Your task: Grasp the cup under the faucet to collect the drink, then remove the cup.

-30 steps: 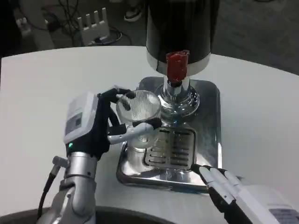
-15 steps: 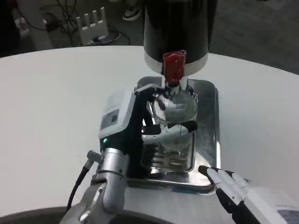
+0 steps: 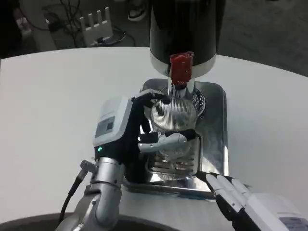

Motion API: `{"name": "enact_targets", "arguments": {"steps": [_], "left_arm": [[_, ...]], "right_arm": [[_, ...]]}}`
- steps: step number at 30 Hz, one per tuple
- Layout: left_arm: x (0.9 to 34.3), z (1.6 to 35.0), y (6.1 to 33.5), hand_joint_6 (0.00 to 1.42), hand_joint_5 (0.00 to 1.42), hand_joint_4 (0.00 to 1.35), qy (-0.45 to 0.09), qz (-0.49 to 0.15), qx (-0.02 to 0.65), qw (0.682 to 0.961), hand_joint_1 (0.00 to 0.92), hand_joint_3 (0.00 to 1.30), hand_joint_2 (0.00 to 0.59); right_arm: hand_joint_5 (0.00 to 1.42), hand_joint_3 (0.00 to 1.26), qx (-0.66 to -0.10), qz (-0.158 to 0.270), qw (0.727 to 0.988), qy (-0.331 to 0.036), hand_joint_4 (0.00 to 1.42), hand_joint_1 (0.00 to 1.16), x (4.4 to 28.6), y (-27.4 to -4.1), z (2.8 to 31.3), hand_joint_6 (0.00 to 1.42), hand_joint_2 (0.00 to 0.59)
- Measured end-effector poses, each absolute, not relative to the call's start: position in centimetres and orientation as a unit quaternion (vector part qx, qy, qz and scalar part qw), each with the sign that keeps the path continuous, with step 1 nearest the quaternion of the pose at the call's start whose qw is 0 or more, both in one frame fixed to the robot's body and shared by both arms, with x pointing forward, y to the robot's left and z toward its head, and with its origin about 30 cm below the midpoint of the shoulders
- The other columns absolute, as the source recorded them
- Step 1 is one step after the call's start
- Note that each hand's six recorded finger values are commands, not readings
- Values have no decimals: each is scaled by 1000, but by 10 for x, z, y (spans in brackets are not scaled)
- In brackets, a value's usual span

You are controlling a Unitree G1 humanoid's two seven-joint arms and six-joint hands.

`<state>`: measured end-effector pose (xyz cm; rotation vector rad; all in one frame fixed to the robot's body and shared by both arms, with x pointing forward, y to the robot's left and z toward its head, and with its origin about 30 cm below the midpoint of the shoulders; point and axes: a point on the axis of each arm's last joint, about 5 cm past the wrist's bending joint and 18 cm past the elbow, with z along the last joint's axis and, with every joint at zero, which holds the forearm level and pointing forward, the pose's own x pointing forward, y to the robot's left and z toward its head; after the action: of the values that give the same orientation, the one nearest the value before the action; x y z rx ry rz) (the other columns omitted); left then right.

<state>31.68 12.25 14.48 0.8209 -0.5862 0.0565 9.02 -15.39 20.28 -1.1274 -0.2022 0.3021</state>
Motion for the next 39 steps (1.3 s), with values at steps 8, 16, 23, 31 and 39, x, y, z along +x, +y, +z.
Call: {"name": "enact_targets", "arguments": {"steps": [8, 16, 23, 31, 39], "left_arm": [[315, 143, 125, 1129, 935, 716, -275, 24, 393, 877, 529, 474, 35], [315, 144, 126, 667, 556, 240, -267, 14, 395, 879, 228, 93, 52], [317, 144, 128, 303, 166, 0, -230, -28, 397, 888, 104, 0, 0], [318, 146, 133, 104, 0, 0, -209, -49, 368, 905, 1, 0, 0], [312, 147, 151, 40, 0, 0, -197, -88, 333, 918, 0, 0, 0]], "right_arm": [[0, 23, -529, 139, 831, -99, 0, 431, 90, -154, 203, 0, 437], [0, 23, -529, 138, 832, -99, 0, 431, 91, -154, 203, 0, 437], [0, 24, -525, 137, 834, -100, 0, 434, 92, -154, 203, 0, 442], [0, 29, -522, 137, 836, -100, 0, 438, 92, -154, 203, 0, 445], [0, 33, -521, 137, 836, -102, 0, 441, 92, -154, 203, 0, 446]]}}
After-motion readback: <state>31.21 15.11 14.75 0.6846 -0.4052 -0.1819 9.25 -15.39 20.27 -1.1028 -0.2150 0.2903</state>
